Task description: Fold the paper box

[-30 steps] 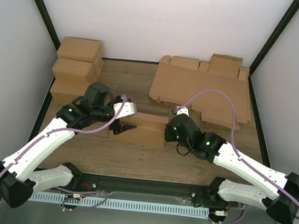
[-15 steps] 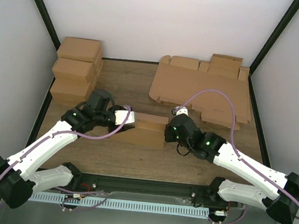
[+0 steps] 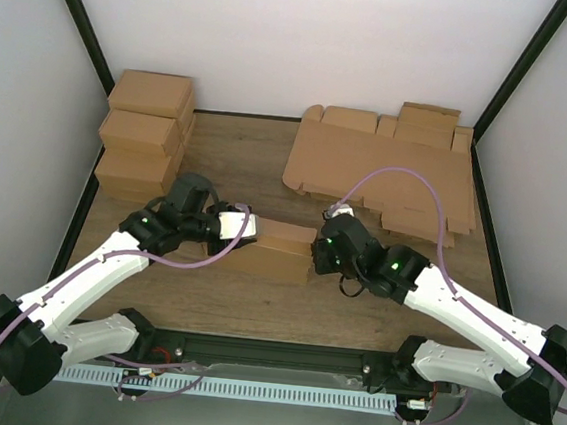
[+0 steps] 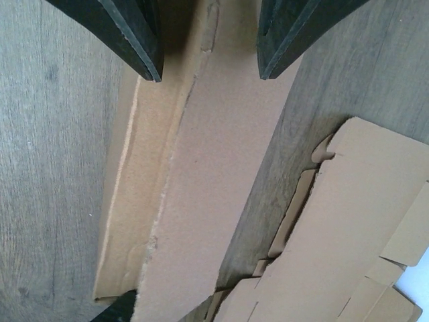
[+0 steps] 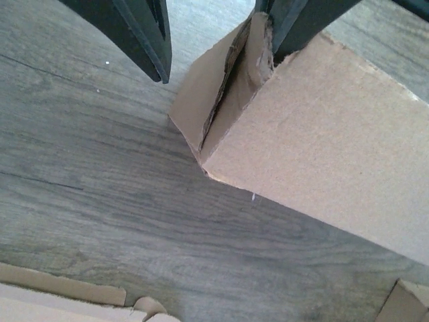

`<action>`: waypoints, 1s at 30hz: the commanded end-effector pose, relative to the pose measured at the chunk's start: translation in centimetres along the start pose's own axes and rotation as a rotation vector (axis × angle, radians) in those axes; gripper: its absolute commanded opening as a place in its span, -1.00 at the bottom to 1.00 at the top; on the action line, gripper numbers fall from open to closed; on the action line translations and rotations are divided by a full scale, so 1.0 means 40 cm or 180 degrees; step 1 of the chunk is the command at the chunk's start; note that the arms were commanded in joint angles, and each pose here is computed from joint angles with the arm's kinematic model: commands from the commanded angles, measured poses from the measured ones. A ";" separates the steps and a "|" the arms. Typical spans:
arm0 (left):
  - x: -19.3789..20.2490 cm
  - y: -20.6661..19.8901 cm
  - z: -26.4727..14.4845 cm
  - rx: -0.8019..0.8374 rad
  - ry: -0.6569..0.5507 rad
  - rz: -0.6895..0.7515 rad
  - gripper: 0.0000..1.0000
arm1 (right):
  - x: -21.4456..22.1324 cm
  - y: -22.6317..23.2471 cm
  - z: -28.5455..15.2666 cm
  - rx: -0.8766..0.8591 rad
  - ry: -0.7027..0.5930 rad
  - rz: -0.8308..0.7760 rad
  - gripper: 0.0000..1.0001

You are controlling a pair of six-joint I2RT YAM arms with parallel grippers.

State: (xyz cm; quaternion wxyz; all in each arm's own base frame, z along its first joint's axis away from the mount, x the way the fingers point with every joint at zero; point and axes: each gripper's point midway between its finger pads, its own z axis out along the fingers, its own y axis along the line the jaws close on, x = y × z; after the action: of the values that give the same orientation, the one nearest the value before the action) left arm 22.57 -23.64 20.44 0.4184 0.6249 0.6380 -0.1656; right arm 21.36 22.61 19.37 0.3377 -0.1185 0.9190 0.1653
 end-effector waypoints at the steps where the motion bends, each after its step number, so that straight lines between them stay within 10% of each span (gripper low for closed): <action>1: 0.035 -0.025 0.018 0.0112 0.0102 0.0012 -0.22 | 0.001 0.022 -0.055 -0.0151 0.0130 -0.0158 -0.28; 30: 0.046 -0.063 0.046 0.0247 0.0096 -0.0096 -0.26 | -0.017 0.127 -0.190 -0.1314 0.0252 -0.0277 0.51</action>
State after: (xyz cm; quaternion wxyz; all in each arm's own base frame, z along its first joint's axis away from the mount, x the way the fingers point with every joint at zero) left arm 22.34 -24.42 19.75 0.4247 0.6280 0.6296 -0.1701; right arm 15.78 23.94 22.95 0.2518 -0.2260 0.8936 0.2949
